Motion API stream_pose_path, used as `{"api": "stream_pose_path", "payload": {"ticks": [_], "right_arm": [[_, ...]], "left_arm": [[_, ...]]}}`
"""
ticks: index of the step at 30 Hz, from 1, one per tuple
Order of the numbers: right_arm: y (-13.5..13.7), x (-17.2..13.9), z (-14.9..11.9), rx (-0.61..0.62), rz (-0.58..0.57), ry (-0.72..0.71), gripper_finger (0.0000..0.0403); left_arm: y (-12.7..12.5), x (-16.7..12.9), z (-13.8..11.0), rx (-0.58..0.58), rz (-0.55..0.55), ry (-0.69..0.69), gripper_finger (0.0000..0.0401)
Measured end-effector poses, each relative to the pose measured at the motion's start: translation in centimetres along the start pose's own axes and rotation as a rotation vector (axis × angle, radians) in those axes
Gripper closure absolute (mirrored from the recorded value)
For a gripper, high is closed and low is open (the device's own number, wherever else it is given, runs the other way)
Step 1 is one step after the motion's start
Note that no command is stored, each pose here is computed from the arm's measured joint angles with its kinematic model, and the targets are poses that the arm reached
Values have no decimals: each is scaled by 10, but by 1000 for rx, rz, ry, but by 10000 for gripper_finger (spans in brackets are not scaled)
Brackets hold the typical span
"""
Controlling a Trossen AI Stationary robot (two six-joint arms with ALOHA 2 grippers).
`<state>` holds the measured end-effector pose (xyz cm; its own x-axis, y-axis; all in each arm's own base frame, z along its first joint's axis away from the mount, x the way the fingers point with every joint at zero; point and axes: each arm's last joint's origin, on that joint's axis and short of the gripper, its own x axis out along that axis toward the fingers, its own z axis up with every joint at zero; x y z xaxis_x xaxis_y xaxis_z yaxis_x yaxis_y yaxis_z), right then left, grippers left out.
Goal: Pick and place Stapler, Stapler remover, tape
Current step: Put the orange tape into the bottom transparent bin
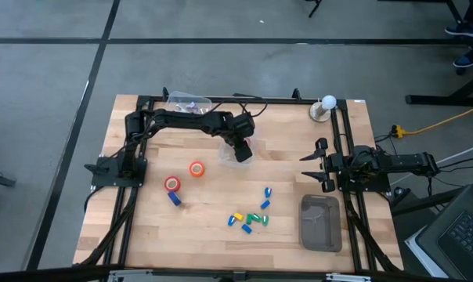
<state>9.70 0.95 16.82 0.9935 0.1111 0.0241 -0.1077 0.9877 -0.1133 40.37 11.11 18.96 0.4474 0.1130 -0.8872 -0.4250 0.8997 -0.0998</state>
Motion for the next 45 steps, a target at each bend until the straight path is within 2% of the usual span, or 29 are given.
{"api": "stream_pose_path", "payload": {"ticks": [11,18,26,33,45], "right_arm": [[0,0,0,0,0,1,178],[0,0,0,0,0,0,178],[0,0,0,0,0,0,178],[0,0,0,0,0,0,178],[0,0,0,0,0,0,178]], "left_arm": [[0,-38,8,22,-24,-92,287],[-2,-74,3,52,-32,-79,287],[-18,-123,-23,200,-40,25,287],[-36,-167,-50,271,-65,90,288],[-58,-211,-76,242,-115,56,288]]}}
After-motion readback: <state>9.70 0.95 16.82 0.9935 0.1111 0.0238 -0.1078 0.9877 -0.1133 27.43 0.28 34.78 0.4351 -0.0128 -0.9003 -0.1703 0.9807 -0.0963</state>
